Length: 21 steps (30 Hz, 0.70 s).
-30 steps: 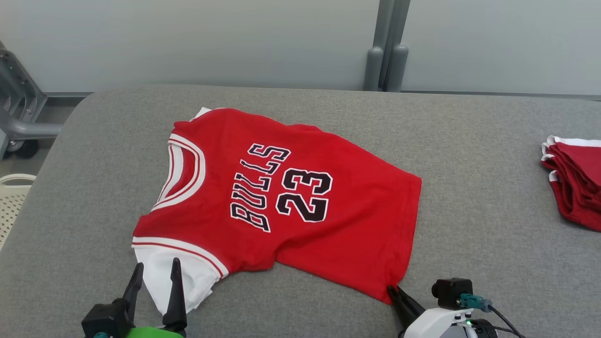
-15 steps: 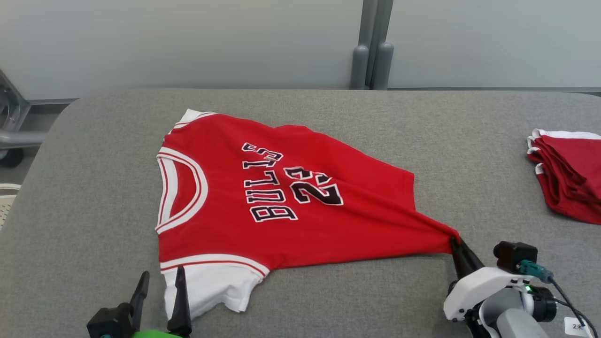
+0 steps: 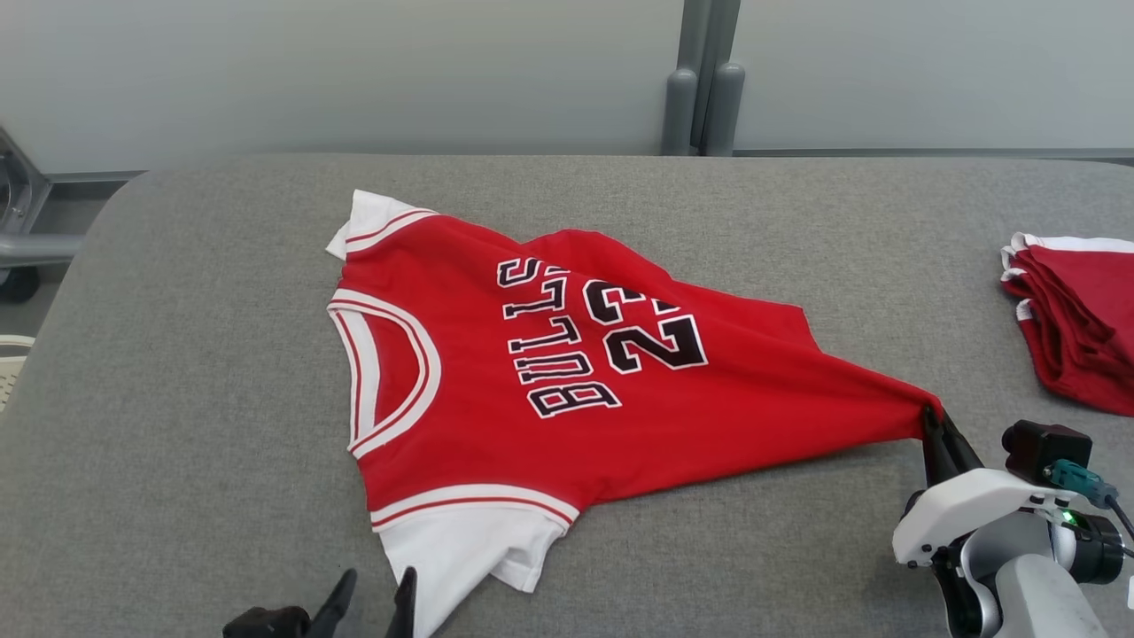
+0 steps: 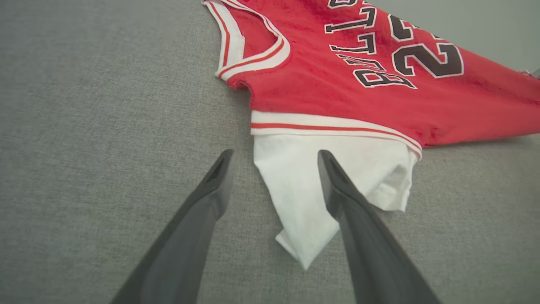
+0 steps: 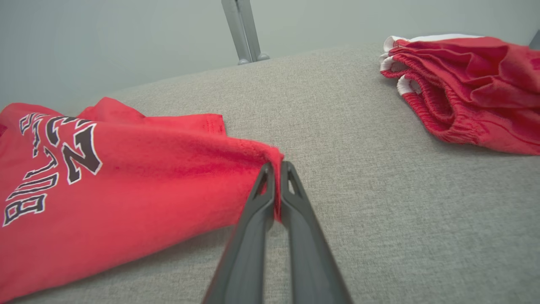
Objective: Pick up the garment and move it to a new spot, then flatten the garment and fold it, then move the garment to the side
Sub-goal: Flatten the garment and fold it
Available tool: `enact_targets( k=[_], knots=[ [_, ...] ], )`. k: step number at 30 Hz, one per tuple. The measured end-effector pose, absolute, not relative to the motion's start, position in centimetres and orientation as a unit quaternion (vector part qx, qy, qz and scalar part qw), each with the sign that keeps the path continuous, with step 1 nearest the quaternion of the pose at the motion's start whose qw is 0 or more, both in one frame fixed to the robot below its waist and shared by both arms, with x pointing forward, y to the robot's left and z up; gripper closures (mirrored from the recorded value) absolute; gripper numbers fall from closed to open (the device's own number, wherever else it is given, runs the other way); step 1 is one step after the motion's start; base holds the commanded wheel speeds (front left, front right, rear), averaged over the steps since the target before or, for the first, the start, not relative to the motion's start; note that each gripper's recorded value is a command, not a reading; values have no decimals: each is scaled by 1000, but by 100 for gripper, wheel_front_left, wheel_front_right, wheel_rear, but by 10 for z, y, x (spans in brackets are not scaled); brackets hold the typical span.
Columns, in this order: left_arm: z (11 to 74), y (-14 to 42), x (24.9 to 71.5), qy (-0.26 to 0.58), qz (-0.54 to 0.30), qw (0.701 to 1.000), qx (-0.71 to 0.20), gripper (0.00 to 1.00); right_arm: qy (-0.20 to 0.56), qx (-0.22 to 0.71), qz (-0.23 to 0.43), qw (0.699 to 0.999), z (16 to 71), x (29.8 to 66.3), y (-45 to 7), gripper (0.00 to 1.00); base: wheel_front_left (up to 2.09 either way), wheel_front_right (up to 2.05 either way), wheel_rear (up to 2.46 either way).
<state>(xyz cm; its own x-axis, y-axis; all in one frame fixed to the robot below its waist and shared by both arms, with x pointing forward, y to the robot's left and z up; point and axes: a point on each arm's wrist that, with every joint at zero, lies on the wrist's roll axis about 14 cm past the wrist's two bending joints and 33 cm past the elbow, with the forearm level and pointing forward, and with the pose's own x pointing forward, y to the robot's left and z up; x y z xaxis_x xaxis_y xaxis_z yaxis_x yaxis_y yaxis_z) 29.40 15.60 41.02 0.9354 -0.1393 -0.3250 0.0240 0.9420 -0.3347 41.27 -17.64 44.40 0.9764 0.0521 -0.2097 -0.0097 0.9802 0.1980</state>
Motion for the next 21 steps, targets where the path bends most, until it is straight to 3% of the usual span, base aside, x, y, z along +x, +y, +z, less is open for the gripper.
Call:
enact_targets(
  k=[10, 21],
  knots=[
    [390, 135, 258, 245, -100, 951, -163, 0, 109, 103, 24, 988, 443, 413, -170, 100, 0, 0, 0],
    [374, 118, 256, 264, -135, 946, -134, 0, 108, 109, 23, 988, 443, 410, -171, 100, 0, 0, 0]
  ],
)
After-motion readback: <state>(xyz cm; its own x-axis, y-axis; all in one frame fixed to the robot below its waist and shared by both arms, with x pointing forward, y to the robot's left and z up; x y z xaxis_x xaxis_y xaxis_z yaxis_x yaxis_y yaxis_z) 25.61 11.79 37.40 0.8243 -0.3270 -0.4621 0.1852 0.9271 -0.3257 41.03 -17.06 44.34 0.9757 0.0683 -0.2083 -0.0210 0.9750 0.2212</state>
